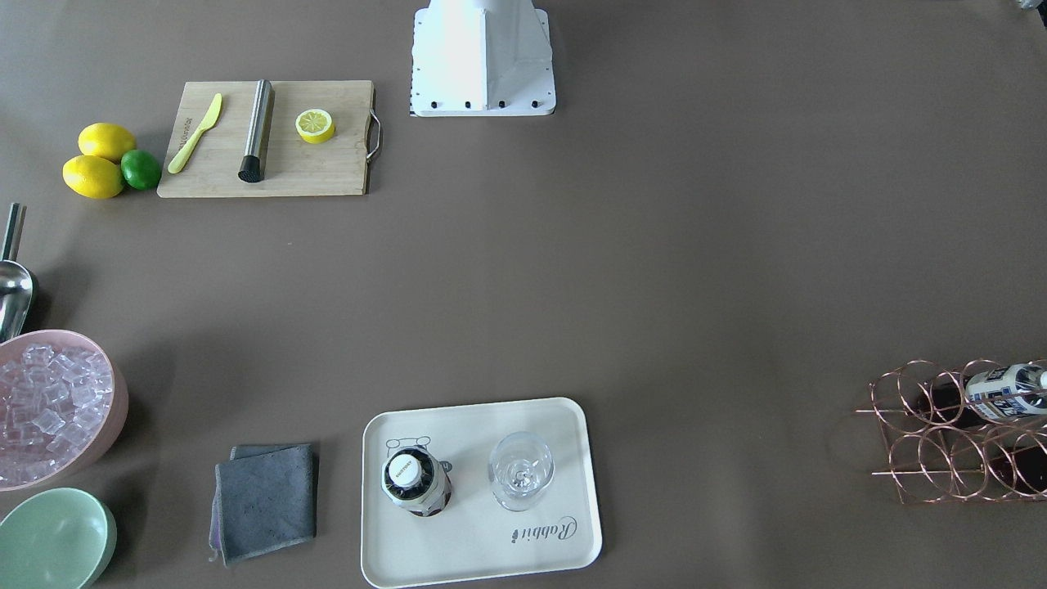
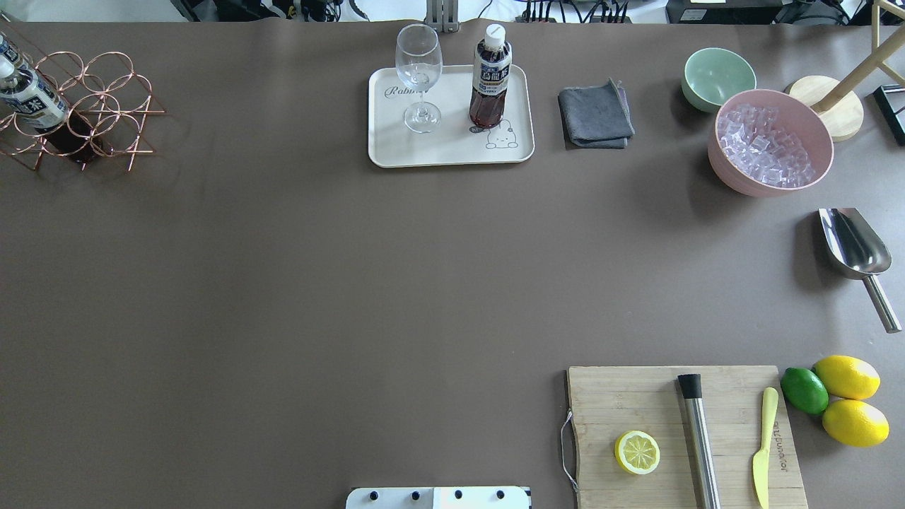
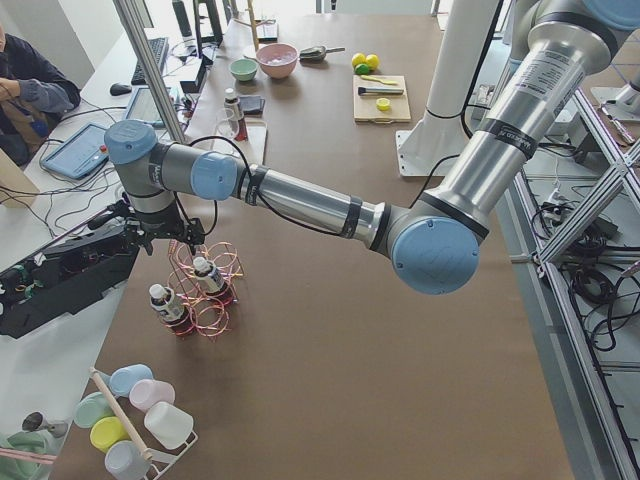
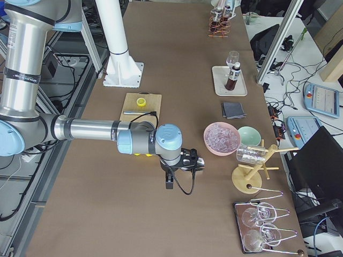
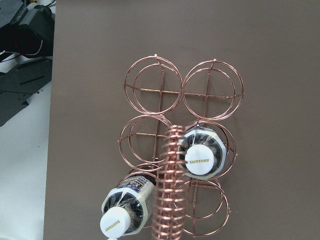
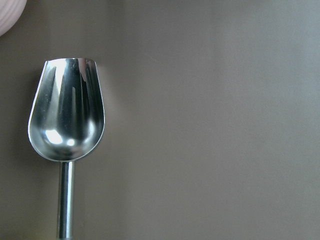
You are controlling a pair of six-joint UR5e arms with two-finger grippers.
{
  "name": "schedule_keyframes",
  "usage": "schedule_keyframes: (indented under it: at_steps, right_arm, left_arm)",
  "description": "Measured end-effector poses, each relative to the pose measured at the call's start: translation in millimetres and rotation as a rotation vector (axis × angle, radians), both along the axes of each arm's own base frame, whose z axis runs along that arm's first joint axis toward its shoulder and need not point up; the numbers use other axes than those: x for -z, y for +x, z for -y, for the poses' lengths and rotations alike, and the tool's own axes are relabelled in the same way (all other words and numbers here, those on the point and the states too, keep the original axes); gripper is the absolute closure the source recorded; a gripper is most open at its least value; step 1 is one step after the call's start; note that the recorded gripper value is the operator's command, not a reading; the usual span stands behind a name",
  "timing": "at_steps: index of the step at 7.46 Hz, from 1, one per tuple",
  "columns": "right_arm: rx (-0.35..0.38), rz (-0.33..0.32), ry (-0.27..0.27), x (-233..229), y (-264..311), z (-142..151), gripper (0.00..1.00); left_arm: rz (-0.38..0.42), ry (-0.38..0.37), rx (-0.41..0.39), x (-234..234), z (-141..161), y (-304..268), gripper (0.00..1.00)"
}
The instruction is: Take tea from basket to plate
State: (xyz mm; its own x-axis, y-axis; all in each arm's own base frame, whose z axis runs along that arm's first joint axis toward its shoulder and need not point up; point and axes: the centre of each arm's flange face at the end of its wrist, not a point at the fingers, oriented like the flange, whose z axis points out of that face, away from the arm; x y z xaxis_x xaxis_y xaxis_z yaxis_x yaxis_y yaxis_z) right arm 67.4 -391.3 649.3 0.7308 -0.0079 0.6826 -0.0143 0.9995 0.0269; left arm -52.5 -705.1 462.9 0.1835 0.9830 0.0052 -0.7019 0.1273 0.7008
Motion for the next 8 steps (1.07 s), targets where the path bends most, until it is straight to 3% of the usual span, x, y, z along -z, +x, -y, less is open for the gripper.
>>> schedule_keyframes:
  at_steps: [4,7,8]
  right_arm:
    - [0.001,0.004,-0.015,-8,0,-3,0.0]
    - [0.002,0.005,-0.013,-8,0,-2,0.0]
    - [0.002,0.006,-0.012,-7,0,-3,0.0]
  left_arm:
    - [-0.081,-0.264,0.268,-49,-34,-49,0.01]
    - [-0.174,-0.513,0.409,-105,-74,-48,0.01]
    - [-0.188,-0.606,0.49,-110,-87,-47,0.01]
